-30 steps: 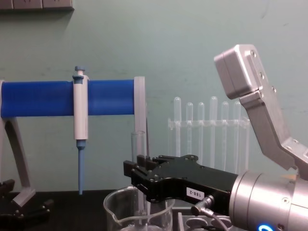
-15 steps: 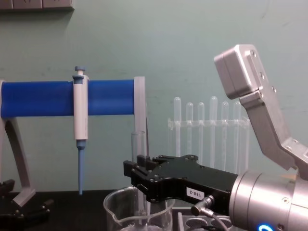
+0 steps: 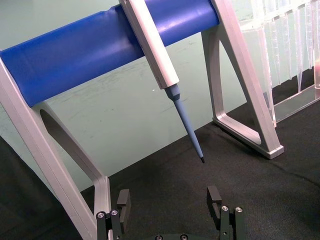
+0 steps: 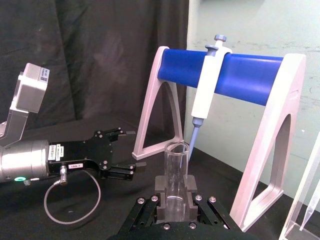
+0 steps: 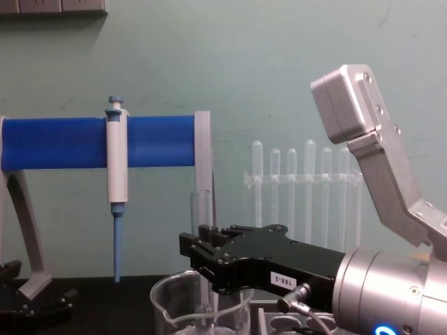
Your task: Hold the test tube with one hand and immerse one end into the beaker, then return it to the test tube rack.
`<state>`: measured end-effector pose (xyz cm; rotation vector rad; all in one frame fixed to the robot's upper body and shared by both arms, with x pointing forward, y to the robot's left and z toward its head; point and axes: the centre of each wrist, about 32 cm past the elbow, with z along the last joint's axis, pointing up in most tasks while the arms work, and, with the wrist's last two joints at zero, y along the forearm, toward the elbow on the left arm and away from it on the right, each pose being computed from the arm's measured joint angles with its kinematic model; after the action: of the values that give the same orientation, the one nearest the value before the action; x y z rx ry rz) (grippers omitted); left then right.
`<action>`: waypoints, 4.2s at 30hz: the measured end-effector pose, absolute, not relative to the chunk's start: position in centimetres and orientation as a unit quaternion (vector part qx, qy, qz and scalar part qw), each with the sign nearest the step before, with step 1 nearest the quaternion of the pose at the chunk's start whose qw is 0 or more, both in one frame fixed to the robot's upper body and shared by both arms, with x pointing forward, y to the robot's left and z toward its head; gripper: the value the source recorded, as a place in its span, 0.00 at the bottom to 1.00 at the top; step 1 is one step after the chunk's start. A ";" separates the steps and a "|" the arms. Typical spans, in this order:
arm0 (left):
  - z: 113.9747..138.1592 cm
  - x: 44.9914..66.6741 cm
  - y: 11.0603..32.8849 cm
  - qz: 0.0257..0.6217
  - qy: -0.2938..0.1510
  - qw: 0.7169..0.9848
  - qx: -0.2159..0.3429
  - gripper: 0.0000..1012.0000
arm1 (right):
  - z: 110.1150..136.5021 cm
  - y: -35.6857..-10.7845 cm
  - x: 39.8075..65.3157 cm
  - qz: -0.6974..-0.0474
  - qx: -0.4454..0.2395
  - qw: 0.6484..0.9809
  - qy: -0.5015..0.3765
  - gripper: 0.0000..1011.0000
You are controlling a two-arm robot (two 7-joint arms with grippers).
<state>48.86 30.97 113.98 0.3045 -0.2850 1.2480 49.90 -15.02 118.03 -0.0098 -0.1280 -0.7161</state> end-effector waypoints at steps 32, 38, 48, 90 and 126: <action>114.0 48.9 31.0 0.580 -0.132 0.791 0.141 0.99 | 118.0 -15.0 49.9 -0.350 -0.005 0.935 -0.063 0.23; 114.0 48.9 31.0 0.580 -0.132 0.791 0.141 0.99 | 118.0 -15.0 49.9 -0.350 -0.005 0.935 -0.063 0.23; 114.0 48.9 31.0 0.580 -0.132 0.791 0.141 0.99 | 118.0 -15.0 49.9 -0.350 -0.005 0.935 -0.063 0.23; 114.0 48.9 31.0 0.580 -0.132 0.791 0.141 0.99 | 127.2 -15.3 48.3 -0.336 0.049 0.932 -0.123 0.23; 114.0 48.9 31.0 0.580 -0.132 0.791 0.141 0.99 | 121.9 -22.7 44.3 -0.436 -0.011 0.896 -0.083 0.23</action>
<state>48.86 30.97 113.98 0.3045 -0.2851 1.2480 44.30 -22.68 121.86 -0.0228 -0.1721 -0.9030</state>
